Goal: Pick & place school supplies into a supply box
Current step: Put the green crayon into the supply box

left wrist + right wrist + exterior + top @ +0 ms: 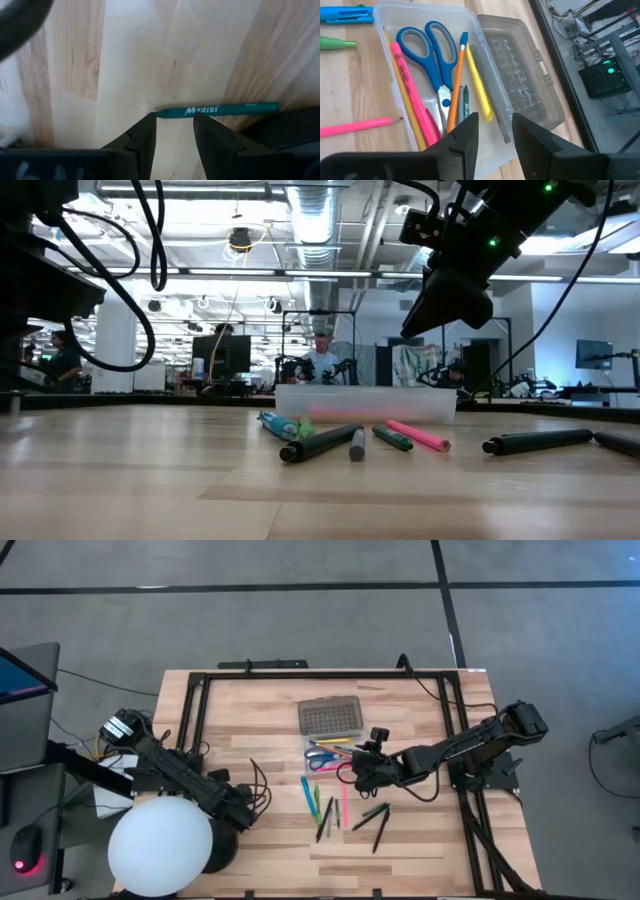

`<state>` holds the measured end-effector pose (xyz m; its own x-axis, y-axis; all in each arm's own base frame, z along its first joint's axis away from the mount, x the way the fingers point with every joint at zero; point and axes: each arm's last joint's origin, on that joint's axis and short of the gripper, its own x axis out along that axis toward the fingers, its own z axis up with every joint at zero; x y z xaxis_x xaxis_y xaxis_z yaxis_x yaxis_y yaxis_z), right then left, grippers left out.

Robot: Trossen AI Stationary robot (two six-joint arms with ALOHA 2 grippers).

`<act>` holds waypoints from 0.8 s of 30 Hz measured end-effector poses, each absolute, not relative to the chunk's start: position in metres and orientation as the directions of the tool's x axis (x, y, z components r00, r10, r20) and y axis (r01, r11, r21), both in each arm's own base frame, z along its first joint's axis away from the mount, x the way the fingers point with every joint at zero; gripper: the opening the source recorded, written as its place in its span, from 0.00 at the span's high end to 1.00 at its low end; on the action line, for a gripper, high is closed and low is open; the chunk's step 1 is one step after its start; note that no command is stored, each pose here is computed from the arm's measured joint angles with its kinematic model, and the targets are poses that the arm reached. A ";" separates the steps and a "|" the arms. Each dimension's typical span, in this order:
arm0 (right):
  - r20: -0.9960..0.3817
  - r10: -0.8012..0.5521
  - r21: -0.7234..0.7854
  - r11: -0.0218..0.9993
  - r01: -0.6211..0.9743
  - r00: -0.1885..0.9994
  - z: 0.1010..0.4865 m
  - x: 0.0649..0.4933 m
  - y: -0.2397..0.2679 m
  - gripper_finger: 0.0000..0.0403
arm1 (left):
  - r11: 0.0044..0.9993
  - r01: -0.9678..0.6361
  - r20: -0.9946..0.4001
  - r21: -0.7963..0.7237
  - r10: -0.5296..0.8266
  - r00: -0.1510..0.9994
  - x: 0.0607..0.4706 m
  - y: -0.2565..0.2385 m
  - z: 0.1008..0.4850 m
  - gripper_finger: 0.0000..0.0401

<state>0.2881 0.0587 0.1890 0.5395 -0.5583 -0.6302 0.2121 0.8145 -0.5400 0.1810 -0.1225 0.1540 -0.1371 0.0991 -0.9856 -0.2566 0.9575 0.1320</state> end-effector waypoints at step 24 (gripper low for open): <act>-0.655 -0.524 -0.512 0.838 0.190 0.545 0.188 0.288 0.060 0.73 | 0.988 -0.051 -0.983 0.147 0.140 -0.116 0.173 -0.132 0.154 0.69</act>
